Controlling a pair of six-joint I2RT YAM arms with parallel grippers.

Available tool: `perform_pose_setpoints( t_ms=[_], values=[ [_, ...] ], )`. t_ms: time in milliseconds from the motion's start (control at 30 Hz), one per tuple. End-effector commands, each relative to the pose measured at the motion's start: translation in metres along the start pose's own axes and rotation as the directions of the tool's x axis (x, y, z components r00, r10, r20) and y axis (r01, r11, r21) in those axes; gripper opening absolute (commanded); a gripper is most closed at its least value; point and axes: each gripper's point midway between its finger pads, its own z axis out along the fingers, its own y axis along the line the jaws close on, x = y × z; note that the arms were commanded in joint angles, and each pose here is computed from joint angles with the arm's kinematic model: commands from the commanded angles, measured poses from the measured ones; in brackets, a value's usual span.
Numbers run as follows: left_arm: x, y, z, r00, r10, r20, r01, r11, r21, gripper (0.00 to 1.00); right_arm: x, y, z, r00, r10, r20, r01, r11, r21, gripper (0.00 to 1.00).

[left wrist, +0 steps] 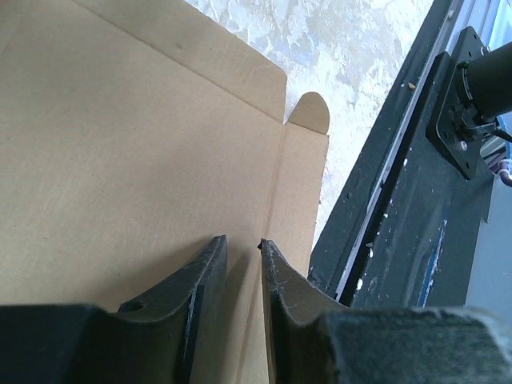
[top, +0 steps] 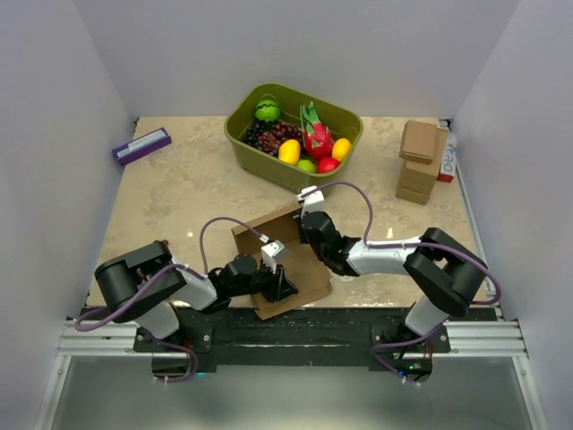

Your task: Fold the paper box

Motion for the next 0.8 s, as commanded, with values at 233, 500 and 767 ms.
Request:
perform_pose_setpoints(
  t_ms=[233, 500, 767],
  values=[
    [0.056, 0.018, -0.017, 0.975, -0.099, -0.199, 0.080, 0.992, -0.099, 0.30, -0.002, -0.020, 0.005, 0.997, 0.065, -0.029, -0.060, 0.990, 0.126, 0.24],
    [0.008, 0.011, -0.008, 0.987, -0.132, -0.090, 0.122, 0.986, -0.114, 0.40, -0.017, -0.013, -0.036, 0.988, 0.142, -0.067, -0.142, 0.990, 0.007, 0.68],
    [-0.037, 0.001, -0.011, 0.998, -0.036, -0.053, 0.028, 0.989, -0.142, 0.69, 0.002, -0.015, -0.091, 0.957, 0.202, -0.209, -0.221, 0.972, -0.074, 0.74]
  ],
)
